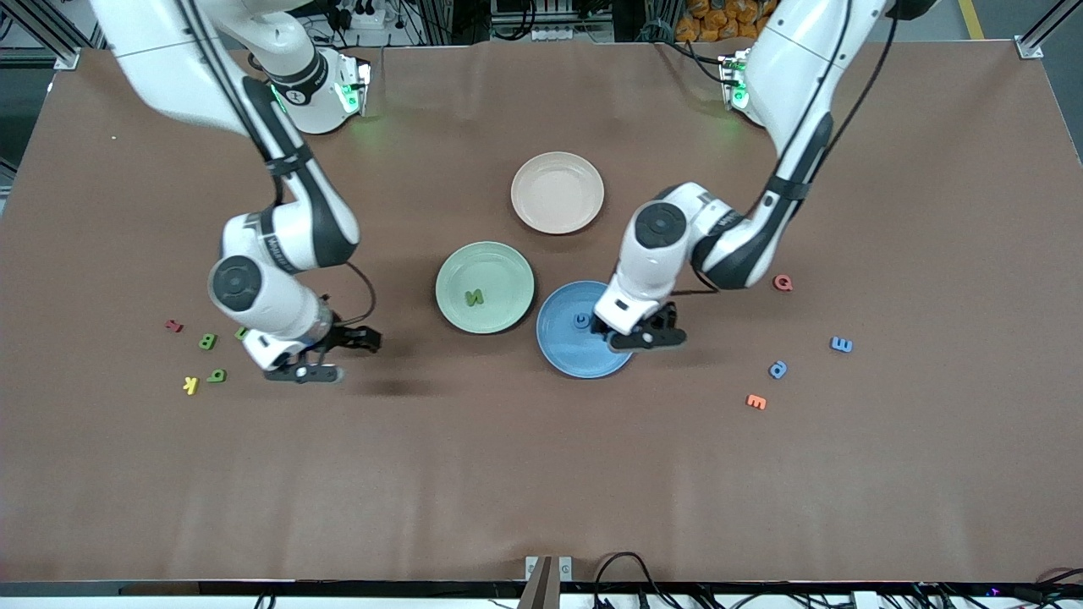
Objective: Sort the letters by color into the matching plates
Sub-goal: 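Move both grippers back over their groups of letters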
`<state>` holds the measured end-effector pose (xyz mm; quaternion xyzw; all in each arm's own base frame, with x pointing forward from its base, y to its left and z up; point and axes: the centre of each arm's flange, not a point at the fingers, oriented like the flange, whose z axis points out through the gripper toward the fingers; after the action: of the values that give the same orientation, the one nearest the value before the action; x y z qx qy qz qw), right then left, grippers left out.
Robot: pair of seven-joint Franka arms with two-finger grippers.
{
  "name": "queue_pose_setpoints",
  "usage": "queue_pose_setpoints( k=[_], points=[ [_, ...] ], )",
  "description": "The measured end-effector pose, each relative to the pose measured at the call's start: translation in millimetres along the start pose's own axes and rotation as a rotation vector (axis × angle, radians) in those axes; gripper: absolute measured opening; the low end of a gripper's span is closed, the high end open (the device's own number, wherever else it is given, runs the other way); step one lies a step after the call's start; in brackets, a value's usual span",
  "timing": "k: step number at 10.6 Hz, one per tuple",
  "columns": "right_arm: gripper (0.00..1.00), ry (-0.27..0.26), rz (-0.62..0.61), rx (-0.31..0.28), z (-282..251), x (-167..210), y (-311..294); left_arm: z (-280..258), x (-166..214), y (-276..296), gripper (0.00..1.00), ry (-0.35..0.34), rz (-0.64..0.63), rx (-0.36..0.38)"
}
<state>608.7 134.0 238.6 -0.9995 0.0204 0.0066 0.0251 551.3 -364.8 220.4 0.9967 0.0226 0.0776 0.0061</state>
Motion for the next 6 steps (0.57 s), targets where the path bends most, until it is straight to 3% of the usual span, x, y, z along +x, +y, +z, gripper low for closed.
queue_pose_setpoints(
  k=[6],
  points=[
    [1.00,0.000,0.066,-0.018,-3.4,16.8,154.0,1.7,72.3,-126.3,1.00,-0.013,0.224,0.049]
  ],
)
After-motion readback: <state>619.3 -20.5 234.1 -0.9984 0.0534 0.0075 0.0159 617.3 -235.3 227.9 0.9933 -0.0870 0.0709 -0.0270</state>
